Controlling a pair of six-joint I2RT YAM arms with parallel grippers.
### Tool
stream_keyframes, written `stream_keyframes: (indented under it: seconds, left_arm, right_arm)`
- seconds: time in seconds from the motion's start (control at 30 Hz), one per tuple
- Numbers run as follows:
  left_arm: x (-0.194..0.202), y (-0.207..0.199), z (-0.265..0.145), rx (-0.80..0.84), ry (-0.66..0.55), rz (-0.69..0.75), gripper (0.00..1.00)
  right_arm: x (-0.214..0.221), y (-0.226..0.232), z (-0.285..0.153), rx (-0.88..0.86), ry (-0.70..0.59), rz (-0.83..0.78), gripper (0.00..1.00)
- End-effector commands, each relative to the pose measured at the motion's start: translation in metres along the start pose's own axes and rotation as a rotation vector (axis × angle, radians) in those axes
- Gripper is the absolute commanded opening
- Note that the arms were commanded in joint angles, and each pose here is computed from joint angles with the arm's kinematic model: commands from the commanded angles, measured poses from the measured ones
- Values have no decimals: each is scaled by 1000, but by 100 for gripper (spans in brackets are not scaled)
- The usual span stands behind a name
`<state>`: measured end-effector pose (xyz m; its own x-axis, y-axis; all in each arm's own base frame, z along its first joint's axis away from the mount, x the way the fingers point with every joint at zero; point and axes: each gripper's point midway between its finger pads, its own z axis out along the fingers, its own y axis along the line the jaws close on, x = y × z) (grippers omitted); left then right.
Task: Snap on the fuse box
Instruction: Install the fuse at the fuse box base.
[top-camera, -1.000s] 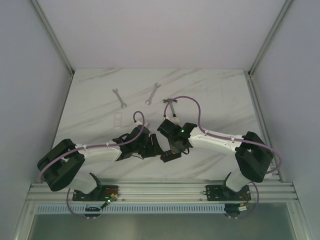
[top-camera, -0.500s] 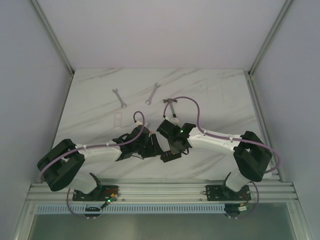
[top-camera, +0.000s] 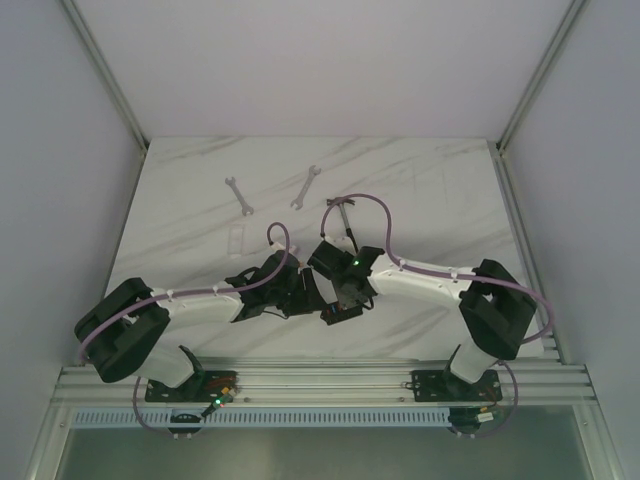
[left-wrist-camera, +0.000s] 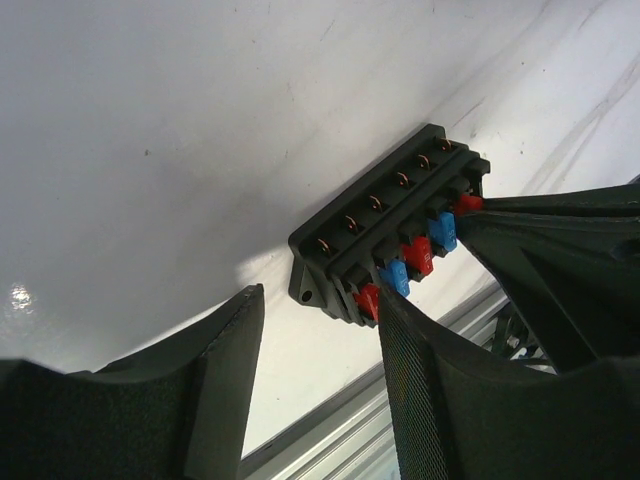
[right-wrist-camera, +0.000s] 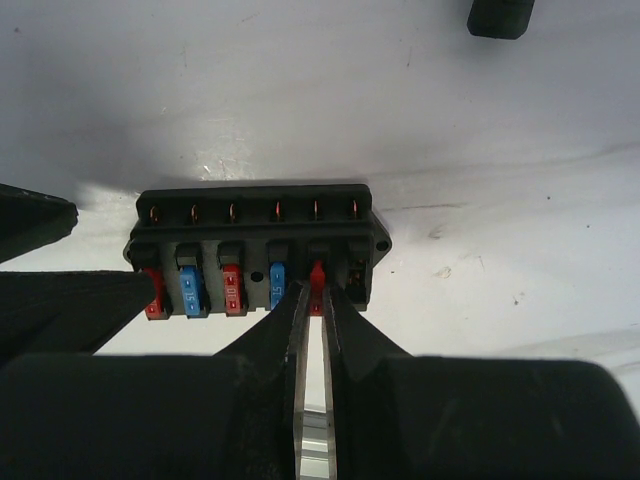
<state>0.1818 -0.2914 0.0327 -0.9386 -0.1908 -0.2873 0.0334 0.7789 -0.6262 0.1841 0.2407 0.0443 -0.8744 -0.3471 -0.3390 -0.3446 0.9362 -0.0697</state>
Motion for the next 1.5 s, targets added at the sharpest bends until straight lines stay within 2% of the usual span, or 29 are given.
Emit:
stream_keyframes:
  seconds: [0.0, 1.0, 1.27, 1.47]
  left_arm:
    - [1, 0, 2, -12, 9, -1, 58]
    - [1, 16, 8, -75, -7, -23, 55]
    - [-9, 23, 5, -121, -39, 3, 55]
    - [-21, 21, 4, -131, -61, 35, 54]
  right_arm:
    - [40, -9, 28, 70, 146, -28, 0]
    - [86, -27, 66, 93, 314, -111, 0]
    - [42, -6, 32, 17, 182, -22, 0]
    - [16, -5, 5, 9, 90, 32, 19]
